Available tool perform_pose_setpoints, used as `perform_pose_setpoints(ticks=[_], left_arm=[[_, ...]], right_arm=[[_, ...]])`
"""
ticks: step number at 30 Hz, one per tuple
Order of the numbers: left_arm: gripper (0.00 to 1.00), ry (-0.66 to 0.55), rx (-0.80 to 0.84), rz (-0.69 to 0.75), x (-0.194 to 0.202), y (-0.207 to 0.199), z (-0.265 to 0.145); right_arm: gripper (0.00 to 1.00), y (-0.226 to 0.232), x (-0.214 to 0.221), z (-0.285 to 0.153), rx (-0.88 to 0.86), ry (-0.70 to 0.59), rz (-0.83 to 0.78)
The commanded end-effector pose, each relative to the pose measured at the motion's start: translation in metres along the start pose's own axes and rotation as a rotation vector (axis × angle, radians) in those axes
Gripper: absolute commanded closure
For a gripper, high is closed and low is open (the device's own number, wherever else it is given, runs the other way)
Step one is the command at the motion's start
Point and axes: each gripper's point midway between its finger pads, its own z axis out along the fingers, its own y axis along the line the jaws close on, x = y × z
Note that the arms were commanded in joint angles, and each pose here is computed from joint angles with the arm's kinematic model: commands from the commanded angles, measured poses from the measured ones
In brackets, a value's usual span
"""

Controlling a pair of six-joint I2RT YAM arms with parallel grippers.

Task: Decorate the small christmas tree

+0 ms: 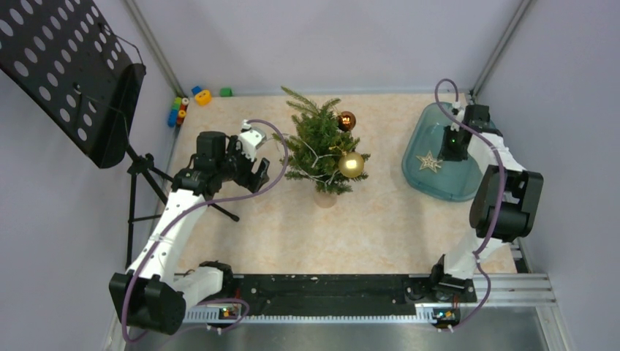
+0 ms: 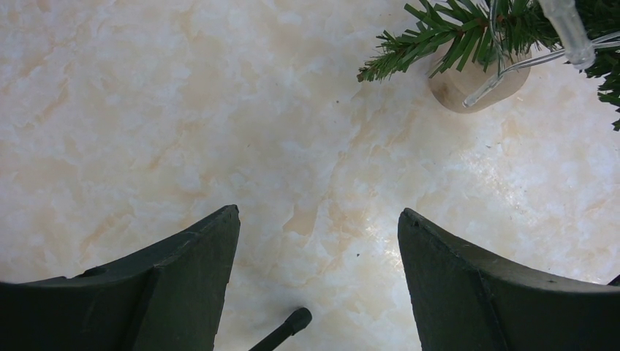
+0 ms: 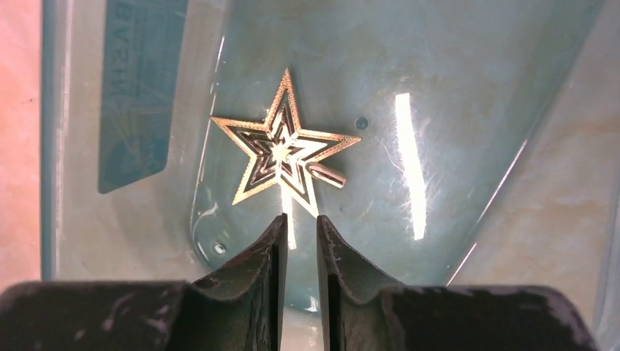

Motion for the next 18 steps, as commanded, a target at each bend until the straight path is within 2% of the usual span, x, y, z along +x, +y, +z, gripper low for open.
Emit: perform_pose_setpoints(ticks=[1,3,6,9,12,18], left_arm=[[0.16,-0.084,0.003,0.051,-0.027,-0.002,-0.013],[0.16,-0.09,0.006,0.055,-0.029,-0.003,-0.014],[0.16,-0.1,0.005,0.062,-0.031,-0.005,-0.017],[0.16,-0.104,-0.001,0.069,-0.031,-0.005,-0.019],[0.16,-0.105,-0.001,0.078,-0.031,-0.007,-0.018],[0.16,-0.1,-0.003,0.096,-0.031,-0.009,-0.016]], right_arm=[[0.74,-0.003,-0.008,-0.028,0.108,-0.001,-0.128],[0.65,-0.005,0.0,-0.022,0.12,0.039,-0.201],[0.58,0.002,0.009,-0.012,0.047,0.075,-0.291],[0.52,-0.007,0.015,-0.006,0.069,0.101,-0.355],[0.51,-0.003,0.021,0.0,0.01,0.113,-0.423],[0.52,-0.003,0.013,0.014,-0.033,0.124,-0.432]])
